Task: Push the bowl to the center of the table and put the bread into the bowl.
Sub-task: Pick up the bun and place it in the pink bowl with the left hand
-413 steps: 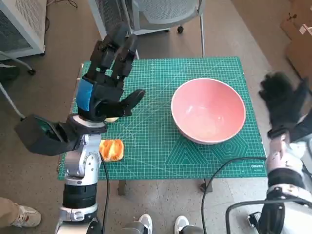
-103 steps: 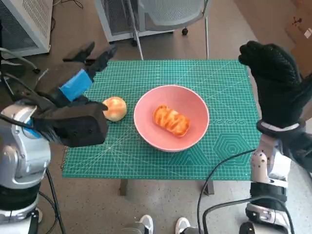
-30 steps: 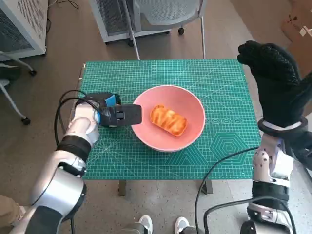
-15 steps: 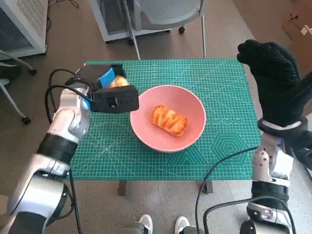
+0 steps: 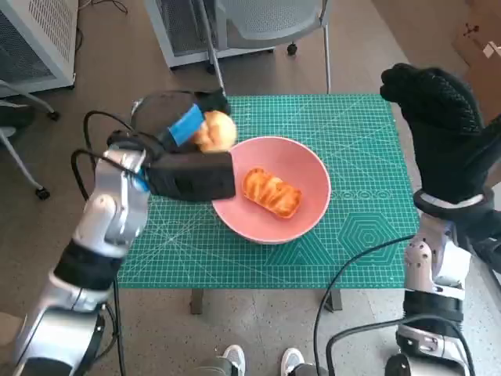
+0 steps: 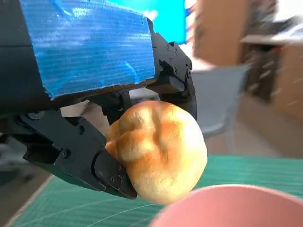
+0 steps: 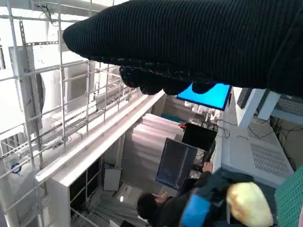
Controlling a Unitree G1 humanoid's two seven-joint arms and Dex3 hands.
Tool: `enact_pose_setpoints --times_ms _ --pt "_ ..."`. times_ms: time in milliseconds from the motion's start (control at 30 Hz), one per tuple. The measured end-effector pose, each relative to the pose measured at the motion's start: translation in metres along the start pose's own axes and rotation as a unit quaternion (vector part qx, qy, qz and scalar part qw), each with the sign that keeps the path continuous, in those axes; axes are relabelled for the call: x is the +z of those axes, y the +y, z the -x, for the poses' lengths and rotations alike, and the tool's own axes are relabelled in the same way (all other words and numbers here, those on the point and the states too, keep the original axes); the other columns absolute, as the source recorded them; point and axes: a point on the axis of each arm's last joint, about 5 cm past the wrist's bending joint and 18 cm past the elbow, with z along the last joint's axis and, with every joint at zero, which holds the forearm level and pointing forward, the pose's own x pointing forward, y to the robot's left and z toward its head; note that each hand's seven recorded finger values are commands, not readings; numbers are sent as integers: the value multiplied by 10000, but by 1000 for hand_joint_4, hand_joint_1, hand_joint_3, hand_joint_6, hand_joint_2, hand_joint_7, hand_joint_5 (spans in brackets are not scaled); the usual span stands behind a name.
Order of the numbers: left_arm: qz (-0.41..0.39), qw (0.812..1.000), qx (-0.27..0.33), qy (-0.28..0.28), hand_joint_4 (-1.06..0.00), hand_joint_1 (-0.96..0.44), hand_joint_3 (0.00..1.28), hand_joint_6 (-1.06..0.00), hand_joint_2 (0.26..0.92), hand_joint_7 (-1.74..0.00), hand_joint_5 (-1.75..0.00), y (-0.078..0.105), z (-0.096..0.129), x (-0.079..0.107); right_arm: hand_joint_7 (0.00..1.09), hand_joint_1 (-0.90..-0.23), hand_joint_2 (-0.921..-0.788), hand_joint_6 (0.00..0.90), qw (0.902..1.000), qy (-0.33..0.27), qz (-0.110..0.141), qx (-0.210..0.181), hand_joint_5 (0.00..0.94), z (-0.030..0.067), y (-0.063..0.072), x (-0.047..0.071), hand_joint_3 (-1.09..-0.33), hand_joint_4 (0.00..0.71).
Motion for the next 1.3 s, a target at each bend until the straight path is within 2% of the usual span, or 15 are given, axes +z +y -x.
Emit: enact_pose_setpoints --times_ms 200,367,467,667,733,767,800,833,933,1033,1300 --pt "-107 9951 289 -940 -829 3 9 -679 907 -1083 -1036 101 111 364 2 -671 -921 370 10000 15 -10 15 2 3 4 -6 -752 294" --pt "-132 9882 129 -1520 -832 2 8 -672 909 -1079 -1048 16 72 578 2 -674 -921 371 10000 29 -58 51 1 -1 33 -25 -752 293" --pt "-121 9860 -135 -1655 -833 3 8 -673 909 -1071 -1057 -99 13 616 2 -674 -921 371 10000 30 -68 56 1 -2 39 -27 -753 293" --pt "57 9851 -738 -1553 -804 3 19 -647 916 -1084 -1101 -313 -98 534 2 -675 -921 371 10000 30 -46 23 1 27 27 -15 -755 292" --pt "172 9844 -938 -1480 -748 3 58 -603 918 -1131 -1155 -357 -120 506 2 -675 -921 370 10000 28 -33 11 0 40 24 -7 -755 292" --pt "251 9837 -1038 -1446 -685 3 105 -555 919 -1192 -1209 -371 -129 493 2 -675 -921 370 10000 25 -29 6 0 44 24 -3 -754 292" --pt "332 9831 -1128 -1400 -521 14 108 -464 891 -976 -923 -383 -136 479 2 -675 -921 370 10000 23 -26 3 0 48 24 1 -753 292" --pt "433 9823 -1247 -1327 -463 22 96 -445 879 -760 -648 -389 -143 467 2 -676 -921 370 10000 24 -25 -2 0 52 25 5 -752 292" --pt "756 9790 -1570 -1058 -176 -33 59 -231 841 -371 -214 -380 -156 456 2 -676 -921 371 10000 33 -30 -8 0 57 28 13 -749 292" --pt "871 9766 -1798 -797 -58 -117 38 -136 816 -222 -69 -358 -150 457 2 -676 -921 370 10000 27 -32 -33 0 54 32 23 -747 292" --pt "714 9785 -1803 -706 -2 -291 19 -106 801 -144 -3 -347 -92 470 1 -675 -921 369 10000 5 -21 -64 0 39 45 43 -744 289"
